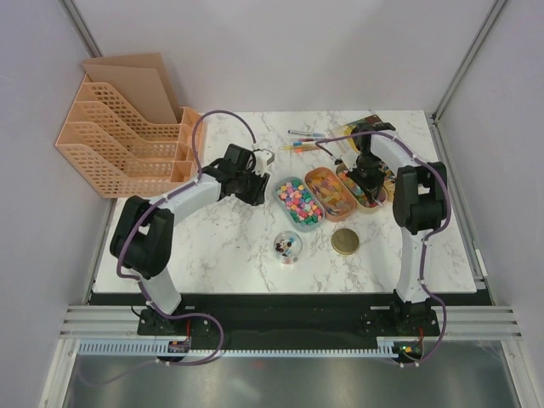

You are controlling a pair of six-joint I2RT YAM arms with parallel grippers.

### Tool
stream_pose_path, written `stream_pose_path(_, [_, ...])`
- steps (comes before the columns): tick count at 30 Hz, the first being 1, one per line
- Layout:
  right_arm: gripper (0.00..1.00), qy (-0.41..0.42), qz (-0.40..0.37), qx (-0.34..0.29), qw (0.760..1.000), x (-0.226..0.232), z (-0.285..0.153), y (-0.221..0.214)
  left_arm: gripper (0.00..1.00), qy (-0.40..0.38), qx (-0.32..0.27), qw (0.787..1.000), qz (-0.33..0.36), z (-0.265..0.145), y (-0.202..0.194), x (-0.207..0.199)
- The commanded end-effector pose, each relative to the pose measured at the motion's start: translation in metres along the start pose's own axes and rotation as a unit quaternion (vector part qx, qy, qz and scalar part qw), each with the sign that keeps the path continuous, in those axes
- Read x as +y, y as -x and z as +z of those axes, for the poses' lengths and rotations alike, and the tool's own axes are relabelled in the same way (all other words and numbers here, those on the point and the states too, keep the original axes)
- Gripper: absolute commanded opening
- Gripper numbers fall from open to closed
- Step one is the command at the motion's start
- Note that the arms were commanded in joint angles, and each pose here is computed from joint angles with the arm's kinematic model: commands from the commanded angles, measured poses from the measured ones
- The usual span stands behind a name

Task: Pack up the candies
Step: Scoop the fake candies from the storage box.

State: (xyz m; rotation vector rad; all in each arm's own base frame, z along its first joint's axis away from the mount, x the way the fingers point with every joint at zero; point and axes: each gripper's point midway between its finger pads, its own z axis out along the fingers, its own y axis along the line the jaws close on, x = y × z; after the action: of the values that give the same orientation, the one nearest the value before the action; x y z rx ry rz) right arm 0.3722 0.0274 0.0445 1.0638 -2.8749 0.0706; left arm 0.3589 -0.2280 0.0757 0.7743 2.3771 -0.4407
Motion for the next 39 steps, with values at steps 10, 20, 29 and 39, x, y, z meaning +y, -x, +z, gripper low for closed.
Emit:
stream_pose_path(10, [0.0, 0.001, -0.012, -0.117, 0.993, 0.019, -0.025, 0.019, 0.45, 0.002, -0.038, 0.999, 0.022, -0.01, 0.046, 0.015])
stream_pose_path(20, [0.0, -0.039, -0.01, -0.146, 0.988, 0.015, -0.084, 0.006, 0.45, 0.011, -0.043, 0.998, 0.041, -0.032, 0.06, 0.015])
stream_pose_path(29, [0.0, -0.087, -0.186, -0.111, 0.972, 0.039, -0.113, -0.04, 0.45, 0.063, -0.042, 0.997, 0.028, -0.05, 0.041, 0.038])
stream_pose_path(39, [0.0, -0.106, -0.364, -0.08, 0.922, 0.115, -0.114, -0.038, 0.64, 0.181, -0.041, 0.982, -0.043, -0.076, 0.003, 0.103])
